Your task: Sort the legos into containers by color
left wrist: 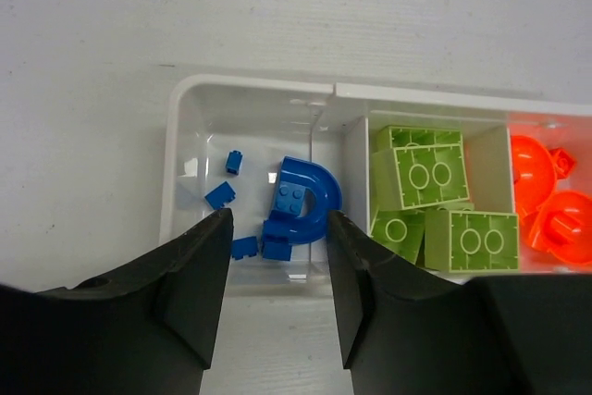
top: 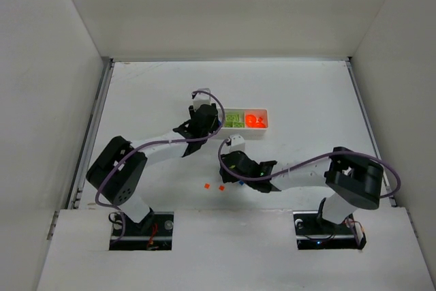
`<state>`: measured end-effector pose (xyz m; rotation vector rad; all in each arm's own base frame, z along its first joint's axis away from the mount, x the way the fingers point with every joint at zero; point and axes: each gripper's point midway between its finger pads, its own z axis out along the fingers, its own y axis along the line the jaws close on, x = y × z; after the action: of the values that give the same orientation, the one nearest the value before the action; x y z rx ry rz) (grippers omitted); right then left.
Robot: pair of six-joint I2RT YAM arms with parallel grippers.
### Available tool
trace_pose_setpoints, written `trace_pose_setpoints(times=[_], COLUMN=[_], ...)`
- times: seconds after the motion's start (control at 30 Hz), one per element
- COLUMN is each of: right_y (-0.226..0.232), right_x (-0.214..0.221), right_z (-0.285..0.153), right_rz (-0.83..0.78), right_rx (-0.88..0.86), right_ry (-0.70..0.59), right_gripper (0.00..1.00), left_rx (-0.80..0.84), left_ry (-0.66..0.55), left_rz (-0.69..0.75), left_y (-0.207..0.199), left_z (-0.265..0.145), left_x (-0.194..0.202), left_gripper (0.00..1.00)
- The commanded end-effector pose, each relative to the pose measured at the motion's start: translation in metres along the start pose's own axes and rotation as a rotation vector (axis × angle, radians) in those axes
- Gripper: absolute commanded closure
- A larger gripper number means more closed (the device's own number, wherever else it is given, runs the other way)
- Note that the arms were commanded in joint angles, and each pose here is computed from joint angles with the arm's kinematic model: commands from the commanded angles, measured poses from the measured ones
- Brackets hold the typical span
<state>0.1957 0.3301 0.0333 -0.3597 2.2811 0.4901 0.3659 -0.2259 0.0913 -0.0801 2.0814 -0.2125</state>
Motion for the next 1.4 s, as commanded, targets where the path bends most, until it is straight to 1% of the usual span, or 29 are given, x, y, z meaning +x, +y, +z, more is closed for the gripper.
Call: trace_pose_setpoints(times=[0.0,0.2,0.3,0.5,0.57,0.63,0.73,0.87,1.1,1.23,1.37], right_y=[0.014,0.013,0.01,0.004,0.001,0.0,0.002,0.016,0.018,0.014,0.003], right_x=[-0.024,-0.022,-0.02,-0.017,-0.014,-0.013,-0.017,-0.047,-0.133,-0.174,-0.195], right_z=[0.005,0.013,0.015,0.017,0.019,0.02,0.018,0.002,-0.007,0.005,0.027], right_rz=[0.028,0.016,0.006,-0.03,-0.044,-0.051,-0.039,-0.019,-0.007,0.014,0.043], right_rx=[0.001,0.029,0.053,0.115,0.14,0.152,0.151,0.096,0.066,0.063,0.067], right_ry=[-0.057,-0.04,-0.03,-0.005,0.009,0.019,0.009,-0.059,-0.199,-0.248,-0.255], right_gripper=[0.49,0.57,0.6,0.71,0.73,0.76,0.79,0.8,0.79,0.79,0.79], left_rx=[0.05,0.062,0.069,0.083,0.085,0.082,0.087,0.138,0.208,0.268,0.315], left_ry=[-0.131,-0.174,-0.177,-0.178,-0.169,-0.155,-0.142,-0.123,-0.026,0.003,0.036], left_rz=[-0.091,-0.155,-0.18,-0.237,-0.241,-0.238,-0.234,-0.225,-0.176,-0.143,-0.092], left_y=[-0.008,0.016,0.027,0.049,0.055,0.061,0.069,0.067,0.047,0.027,0.009], left_z=[-0.023,-0.062,-0.08,-0.112,-0.12,-0.126,-0.133,-0.143,-0.148,-0.155,-0.159], left_x=[-0.052,-0.058,-0.05,-0.032,-0.025,-0.017,-0.006,0.01,0.045,0.058,0.072], left_gripper=[0.58,0.58,0.58,0.58,0.59,0.59,0.59,0.59,0.6,0.59,0.59])
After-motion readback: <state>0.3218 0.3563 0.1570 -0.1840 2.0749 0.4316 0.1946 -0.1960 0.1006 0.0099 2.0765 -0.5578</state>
